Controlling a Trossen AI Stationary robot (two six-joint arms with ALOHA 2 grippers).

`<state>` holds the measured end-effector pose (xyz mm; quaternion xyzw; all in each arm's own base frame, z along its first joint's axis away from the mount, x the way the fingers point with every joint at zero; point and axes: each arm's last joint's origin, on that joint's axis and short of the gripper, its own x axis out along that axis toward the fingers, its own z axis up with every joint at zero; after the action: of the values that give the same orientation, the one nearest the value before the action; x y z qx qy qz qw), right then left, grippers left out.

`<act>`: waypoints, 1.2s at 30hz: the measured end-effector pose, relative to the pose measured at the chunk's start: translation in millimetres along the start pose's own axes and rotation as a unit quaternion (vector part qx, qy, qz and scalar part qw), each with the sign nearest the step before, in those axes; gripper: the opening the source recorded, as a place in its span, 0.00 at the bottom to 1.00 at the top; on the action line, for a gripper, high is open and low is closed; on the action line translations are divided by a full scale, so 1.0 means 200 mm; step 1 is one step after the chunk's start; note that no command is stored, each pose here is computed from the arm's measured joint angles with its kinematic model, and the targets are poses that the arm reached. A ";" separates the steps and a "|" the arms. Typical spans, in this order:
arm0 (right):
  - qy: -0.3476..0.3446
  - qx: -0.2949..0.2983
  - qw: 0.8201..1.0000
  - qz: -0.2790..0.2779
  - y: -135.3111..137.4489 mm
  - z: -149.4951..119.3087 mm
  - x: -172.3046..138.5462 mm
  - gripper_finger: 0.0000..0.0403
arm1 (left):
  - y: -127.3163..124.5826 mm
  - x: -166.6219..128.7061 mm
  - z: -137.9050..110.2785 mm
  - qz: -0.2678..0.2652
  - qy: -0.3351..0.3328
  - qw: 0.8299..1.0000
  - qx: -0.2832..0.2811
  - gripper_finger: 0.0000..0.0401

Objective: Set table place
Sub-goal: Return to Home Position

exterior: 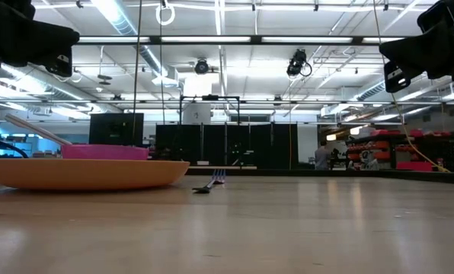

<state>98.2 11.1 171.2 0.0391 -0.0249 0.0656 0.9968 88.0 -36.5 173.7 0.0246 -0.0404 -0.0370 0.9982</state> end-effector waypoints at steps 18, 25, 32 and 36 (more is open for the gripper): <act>0.000 0.000 1.000 0.000 0.00 0.00 0.00 0.03 | 0.00 0.00 0.00 0.000 0.000 1.000 0.000 0.11; 0.000 0.000 1.000 0.000 0.00 0.00 0.00 0.03 | 0.00 0.00 0.00 0.000 0.000 1.000 0.000 0.09; 0.000 0.000 1.000 0.000 0.00 0.00 0.00 0.03 | 0.00 0.00 0.00 0.000 0.000 1.000 0.000 0.10; 0.000 0.000 1.000 0.000 0.00 0.00 0.00 0.03 | 0.00 0.00 0.00 0.000 0.000 1.000 0.000 0.11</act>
<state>98.2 11.1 171.4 0.0391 -0.0251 0.0656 0.9968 88.0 -36.5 173.6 0.0251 -0.0402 -0.0369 0.9982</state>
